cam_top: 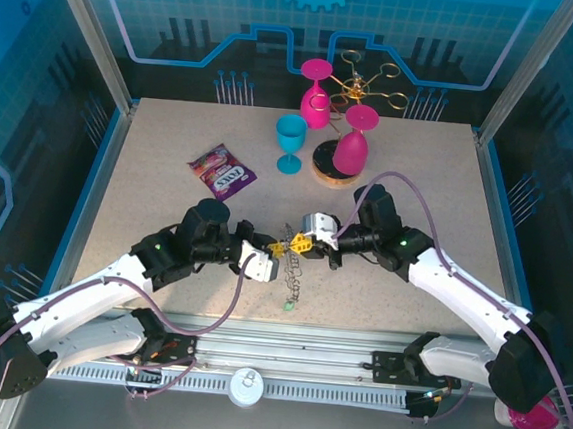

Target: Put the keys on the keyring

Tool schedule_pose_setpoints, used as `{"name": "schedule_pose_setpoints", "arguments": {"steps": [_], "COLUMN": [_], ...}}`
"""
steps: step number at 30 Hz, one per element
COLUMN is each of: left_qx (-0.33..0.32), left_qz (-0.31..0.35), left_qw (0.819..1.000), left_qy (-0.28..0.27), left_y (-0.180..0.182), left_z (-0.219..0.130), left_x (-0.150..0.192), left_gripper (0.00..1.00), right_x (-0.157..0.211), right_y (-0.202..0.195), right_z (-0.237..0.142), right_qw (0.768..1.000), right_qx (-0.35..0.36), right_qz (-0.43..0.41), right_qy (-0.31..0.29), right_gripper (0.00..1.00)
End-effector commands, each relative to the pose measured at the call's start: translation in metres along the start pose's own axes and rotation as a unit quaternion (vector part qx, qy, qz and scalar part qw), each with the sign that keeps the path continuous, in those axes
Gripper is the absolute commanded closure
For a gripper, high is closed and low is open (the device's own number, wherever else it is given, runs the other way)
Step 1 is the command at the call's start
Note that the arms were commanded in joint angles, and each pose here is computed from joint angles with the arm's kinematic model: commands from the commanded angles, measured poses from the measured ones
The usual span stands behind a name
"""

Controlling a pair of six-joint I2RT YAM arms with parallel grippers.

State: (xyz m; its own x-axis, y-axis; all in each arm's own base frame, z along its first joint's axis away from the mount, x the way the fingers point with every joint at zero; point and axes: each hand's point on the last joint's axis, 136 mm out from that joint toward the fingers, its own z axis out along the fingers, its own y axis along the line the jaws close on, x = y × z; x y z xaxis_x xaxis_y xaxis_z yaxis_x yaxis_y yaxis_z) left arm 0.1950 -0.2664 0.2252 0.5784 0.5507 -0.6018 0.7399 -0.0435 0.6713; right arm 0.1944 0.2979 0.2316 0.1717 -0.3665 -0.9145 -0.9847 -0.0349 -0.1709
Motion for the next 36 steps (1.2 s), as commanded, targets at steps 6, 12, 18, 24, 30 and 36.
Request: {"name": "schedule_pose_setpoints", "arguments": {"steps": [6, 12, 18, 24, 30, 36], "left_qx": [-0.050, -0.061, -0.073, -0.090, -0.090, -0.100], "left_qz": [-0.009, -0.022, -0.056, -0.168, -0.208, -0.202], "left_qw": [0.999, 0.998, 0.996, 0.982, 0.974, 0.974], "left_qy": [-0.012, -0.004, 0.008, 0.014, 0.015, 0.023], "left_y": [0.014, 0.013, 0.016, 0.028, 0.021, 0.027], "left_z": [0.001, -0.003, -0.016, -0.032, -0.026, -0.011], "left_x": [-0.003, 0.002, 0.001, -0.005, 0.000, 0.008], "left_gripper": [1.00, 0.68, 0.59, 0.63, 0.65, 0.66], "right_x": [-0.032, -0.029, -0.023, -0.022, -0.026, -0.029], "right_y": [-0.014, -0.014, -0.016, -0.017, -0.016, -0.015], "right_z": [-0.010, -0.009, -0.009, -0.010, -0.010, -0.012], "right_qw": [0.996, 0.996, 0.996, 0.996, 0.995, 0.995], "right_qx": [0.036, 0.039, 0.047, 0.051, 0.051, 0.051], "right_qz": [-0.017, -0.015, -0.025, -0.030, -0.028, -0.025], "right_qy": [-0.076, -0.079, -0.068, -0.068, -0.078, -0.087], "right_gripper": [1.00, 1.00, 1.00, 1.00, 1.00, 1.00]}}
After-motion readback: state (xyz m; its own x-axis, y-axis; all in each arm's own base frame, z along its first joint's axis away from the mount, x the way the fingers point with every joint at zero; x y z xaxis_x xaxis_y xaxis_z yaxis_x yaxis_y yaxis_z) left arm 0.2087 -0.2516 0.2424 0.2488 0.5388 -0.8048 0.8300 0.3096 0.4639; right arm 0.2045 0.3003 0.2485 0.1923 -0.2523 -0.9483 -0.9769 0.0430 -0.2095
